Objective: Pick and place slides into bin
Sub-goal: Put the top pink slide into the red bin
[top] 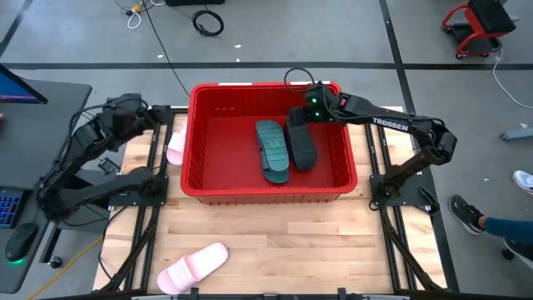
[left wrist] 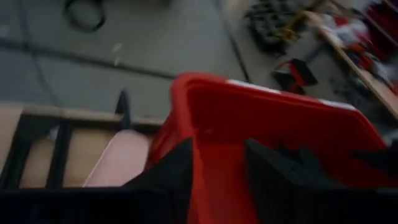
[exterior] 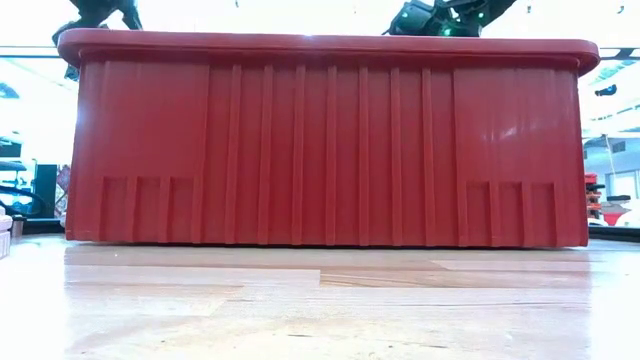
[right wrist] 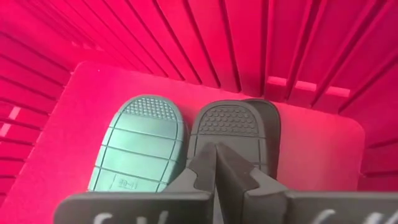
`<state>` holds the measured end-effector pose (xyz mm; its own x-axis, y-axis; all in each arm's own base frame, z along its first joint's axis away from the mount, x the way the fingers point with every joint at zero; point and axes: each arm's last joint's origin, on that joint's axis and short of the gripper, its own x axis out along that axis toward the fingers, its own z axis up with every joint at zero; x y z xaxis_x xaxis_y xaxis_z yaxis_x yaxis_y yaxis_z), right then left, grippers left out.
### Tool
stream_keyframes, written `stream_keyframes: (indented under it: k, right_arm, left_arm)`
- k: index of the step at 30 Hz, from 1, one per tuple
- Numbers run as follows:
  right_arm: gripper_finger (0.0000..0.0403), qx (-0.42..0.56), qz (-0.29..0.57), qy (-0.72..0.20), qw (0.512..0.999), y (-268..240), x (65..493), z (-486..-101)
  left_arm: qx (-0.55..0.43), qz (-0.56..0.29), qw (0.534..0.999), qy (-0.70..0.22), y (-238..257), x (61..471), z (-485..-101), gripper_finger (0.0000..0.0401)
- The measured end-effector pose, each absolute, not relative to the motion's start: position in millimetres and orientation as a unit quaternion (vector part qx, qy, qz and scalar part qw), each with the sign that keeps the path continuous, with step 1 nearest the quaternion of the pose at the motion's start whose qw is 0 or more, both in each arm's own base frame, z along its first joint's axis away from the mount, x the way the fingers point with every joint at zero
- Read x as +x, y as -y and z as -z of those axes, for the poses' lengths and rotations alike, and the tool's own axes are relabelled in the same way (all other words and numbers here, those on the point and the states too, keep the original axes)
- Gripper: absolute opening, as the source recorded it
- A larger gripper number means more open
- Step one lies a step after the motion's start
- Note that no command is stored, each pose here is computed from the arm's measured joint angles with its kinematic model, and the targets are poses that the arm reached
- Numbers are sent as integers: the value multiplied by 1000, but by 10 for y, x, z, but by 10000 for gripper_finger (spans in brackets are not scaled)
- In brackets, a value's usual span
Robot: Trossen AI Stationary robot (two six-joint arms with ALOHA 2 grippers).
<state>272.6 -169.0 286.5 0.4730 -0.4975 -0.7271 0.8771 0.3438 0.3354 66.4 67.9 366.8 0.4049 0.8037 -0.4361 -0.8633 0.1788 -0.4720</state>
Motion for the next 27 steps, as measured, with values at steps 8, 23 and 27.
stream_keyframes:
  k: [8,23,27]
  right_arm:
    - [13,362,440,-263,779,1687,2728,-2865]
    - [14,332,405,-286,803,1495,2837,-2866]
    - [15,330,401,-288,804,1472,2849,-2866]
  left_arm:
    - [-462,-596,656,-11,-913,689,-3530,194]
    - [-534,-698,470,-84,-1522,712,-3101,159]
    - [-556,-710,425,-74,-1458,662,-3080,149]
